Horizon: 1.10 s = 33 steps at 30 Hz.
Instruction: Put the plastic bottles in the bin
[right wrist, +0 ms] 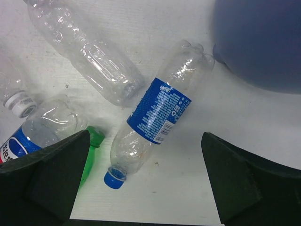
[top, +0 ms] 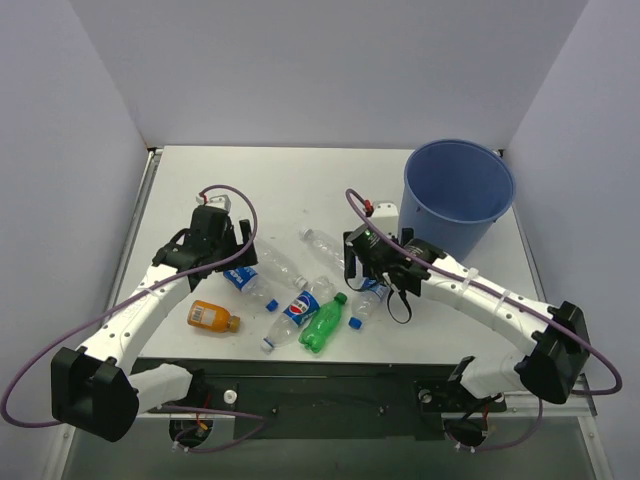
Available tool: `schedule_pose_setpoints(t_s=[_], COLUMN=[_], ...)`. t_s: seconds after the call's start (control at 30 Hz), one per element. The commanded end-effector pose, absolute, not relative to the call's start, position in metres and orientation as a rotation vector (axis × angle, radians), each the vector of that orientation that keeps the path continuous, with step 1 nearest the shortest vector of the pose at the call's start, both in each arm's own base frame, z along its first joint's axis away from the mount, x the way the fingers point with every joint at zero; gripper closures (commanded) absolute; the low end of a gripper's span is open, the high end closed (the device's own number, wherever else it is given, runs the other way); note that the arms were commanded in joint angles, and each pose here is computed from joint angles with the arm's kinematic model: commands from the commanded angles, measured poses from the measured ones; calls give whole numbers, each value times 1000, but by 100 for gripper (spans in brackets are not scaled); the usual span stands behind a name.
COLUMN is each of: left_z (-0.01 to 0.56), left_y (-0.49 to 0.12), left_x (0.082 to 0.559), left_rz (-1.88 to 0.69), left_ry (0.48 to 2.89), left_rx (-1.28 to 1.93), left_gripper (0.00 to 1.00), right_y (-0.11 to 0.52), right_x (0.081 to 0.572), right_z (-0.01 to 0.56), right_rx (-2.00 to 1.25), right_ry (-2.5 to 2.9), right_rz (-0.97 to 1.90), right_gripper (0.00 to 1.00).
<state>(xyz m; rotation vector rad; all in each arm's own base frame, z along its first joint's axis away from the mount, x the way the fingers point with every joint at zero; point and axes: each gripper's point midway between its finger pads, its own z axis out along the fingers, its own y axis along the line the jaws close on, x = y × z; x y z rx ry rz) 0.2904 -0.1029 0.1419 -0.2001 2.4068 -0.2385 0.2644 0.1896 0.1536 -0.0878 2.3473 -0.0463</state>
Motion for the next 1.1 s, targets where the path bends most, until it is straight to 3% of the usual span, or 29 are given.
schedule_pose_setpoints(t_s=[0.0, 0.3, 0.6, 0.8, 1.07], left_z=[165, 164, 156, 154, 153], left_y=[-109, -104, -108, -112, -113], left_x=[303, 300, 298, 301, 306], left_rz=[-282, -258, -276, -296, -291], left_ry=[2329, 2329, 2355, 2352, 2359], left_rx=[-195, -204, -198, -197, -201], left_gripper=[5, 5, 5, 5, 5], right_y=[185, 172, 146, 163, 181], right_x=[263, 239, 239, 252, 257], right_z=[168, 143, 91, 71, 40], right_rx=[-3, 143, 592, 786, 734], right_ry=[2283, 2263, 2258, 2246, 2357], right_rz=[2, 159, 417, 624, 621], right_gripper=[0, 2, 2, 3, 16])
